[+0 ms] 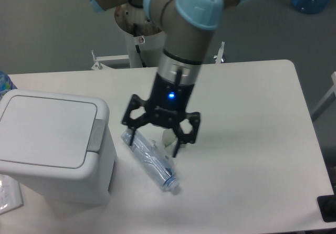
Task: Open the trash can
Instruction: 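Move the gripper over toward the white trash can's lid edge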
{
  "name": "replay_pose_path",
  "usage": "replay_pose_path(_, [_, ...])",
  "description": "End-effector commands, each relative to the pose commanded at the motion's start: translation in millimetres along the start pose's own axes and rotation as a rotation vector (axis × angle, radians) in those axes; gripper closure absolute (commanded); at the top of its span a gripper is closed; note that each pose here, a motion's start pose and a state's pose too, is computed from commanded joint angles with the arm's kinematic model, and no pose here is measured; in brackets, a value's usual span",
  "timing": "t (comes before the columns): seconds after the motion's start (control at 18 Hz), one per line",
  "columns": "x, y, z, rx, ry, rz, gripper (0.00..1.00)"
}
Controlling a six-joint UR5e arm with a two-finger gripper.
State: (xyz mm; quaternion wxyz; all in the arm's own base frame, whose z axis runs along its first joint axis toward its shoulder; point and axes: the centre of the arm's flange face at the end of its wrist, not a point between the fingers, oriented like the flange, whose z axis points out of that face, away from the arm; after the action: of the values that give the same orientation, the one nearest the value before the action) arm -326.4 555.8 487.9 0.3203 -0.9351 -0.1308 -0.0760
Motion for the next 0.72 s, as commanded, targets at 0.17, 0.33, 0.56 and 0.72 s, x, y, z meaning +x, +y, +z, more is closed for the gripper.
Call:
replay_pose_path(0.17, [2.7,-2.3,-2.1,0.005,-0.001,-0.005,0.0])
replay_pose_path(0.33, [3.6,-4.6,-5.3,0.012,-0.004,-0.001,0.0])
replay_pose_path(0.56, [3.1,-5.0,-4.9,0.011,-0.005,-0.002,0.0])
replay_pose_path(0.72, [2.4,-4.7,-4.0,0.009,-0.006,-0.003,0.0])
